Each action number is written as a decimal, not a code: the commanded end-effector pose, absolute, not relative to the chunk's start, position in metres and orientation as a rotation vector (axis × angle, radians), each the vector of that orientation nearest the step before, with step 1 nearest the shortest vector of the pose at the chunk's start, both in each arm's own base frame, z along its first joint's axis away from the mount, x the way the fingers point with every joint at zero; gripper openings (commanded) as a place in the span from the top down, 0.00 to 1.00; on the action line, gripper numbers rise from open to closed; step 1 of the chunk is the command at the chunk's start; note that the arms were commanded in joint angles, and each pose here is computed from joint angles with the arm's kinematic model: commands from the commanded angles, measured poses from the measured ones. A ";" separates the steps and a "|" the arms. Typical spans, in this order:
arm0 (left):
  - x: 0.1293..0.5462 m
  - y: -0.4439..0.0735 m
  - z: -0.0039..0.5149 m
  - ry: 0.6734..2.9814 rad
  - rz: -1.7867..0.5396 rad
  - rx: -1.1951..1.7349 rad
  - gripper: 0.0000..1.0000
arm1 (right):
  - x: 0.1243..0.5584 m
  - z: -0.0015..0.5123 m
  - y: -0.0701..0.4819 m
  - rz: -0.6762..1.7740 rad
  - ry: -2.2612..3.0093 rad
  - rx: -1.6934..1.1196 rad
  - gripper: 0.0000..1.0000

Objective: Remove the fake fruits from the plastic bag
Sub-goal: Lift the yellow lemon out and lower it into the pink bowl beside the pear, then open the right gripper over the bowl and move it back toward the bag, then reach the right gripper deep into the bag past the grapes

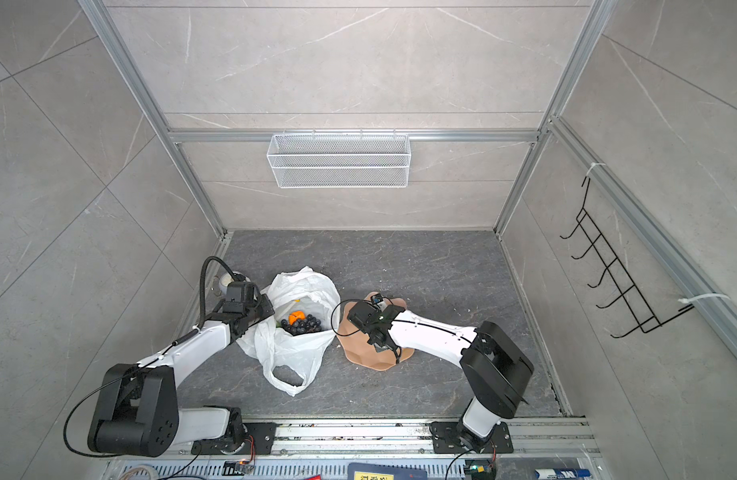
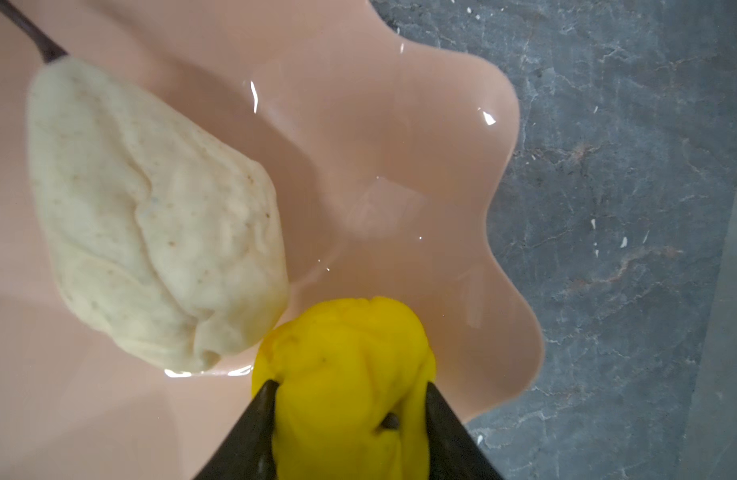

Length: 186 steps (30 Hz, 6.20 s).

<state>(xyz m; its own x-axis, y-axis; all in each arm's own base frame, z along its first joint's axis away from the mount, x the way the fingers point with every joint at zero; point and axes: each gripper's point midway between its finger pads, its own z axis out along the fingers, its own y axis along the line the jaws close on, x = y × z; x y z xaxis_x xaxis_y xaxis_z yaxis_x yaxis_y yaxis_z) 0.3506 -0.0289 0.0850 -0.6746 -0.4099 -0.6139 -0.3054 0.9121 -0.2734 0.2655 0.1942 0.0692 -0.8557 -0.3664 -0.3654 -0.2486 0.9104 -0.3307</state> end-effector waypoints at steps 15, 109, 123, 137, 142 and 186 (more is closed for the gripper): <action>0.353 -0.032 0.090 2.343 -0.212 -0.487 0.94 | 0.301 0.065 0.223 -0.460 2.565 -0.446 0.57; 0.341 -0.058 0.158 2.063 -0.326 -0.324 1.00 | 0.429 0.074 0.531 0.741 2.344 -0.167 0.16; 0.341 -0.028 0.124 2.192 -0.191 -0.493 0.75 | 0.444 0.070 0.555 0.888 2.199 -0.142 0.15; 0.375 -0.018 0.113 2.318 -0.043 -0.480 0.10 | 0.435 0.095 0.531 0.884 2.152 -0.108 0.15; 0.393 -0.012 0.098 2.402 -0.055 -0.528 0.06 | 0.432 0.097 0.524 0.886 2.147 -0.090 0.16; 0.356 -0.080 0.172 2.008 -0.330 -0.133 1.00 | 0.398 0.088 0.461 0.763 2.174 -0.007 0.15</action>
